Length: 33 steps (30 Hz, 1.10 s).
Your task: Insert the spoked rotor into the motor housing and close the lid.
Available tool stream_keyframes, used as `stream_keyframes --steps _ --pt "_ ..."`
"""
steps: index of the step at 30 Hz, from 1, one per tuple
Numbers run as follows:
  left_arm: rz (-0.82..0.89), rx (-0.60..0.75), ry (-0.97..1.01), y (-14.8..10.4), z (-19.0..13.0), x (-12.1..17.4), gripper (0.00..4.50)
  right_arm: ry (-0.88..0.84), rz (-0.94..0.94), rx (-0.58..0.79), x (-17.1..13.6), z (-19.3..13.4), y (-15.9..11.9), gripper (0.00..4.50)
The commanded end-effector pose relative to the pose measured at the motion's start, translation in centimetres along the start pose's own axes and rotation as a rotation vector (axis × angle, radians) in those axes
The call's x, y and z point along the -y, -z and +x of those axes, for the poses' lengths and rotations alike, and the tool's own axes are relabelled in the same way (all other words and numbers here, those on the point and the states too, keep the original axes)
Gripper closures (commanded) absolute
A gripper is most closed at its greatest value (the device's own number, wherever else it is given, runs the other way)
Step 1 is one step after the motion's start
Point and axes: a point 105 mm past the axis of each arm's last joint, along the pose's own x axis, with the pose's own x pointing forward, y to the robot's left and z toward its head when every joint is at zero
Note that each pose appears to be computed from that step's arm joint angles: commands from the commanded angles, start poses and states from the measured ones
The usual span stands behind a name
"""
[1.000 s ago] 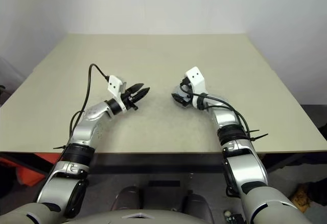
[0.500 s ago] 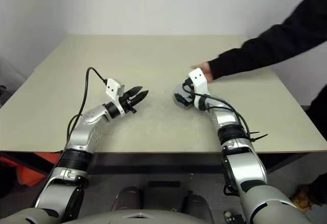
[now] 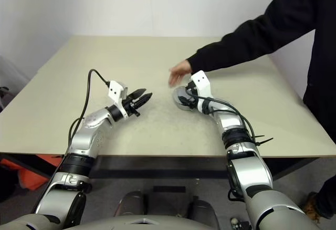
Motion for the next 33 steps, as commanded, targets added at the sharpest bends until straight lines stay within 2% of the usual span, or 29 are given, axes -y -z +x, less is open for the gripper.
stream_keyframes --steps 1,7,22,33 --pt "0.037 0.039 0.005 -1.4 0.0 0.1 2.69 0.008 -0.024 0.06 0.7 -0.3 -2.2 1.55" --pt "0.034 0.035 0.007 -1.4 -0.1 0.1 2.69 -0.076 0.045 0.15 -0.6 -0.6 -4.6 1.55" --pt "0.04 0.026 0.011 -1.2 -0.3 0.1 2.69 -0.023 -0.089 0.054 1.2 -0.8 -3.5 1.55" --pt "0.045 0.023 0.011 -1.1 -0.3 0.3 2.69 -0.053 -0.107 0.034 0.9 -0.7 -3.2 1.55"
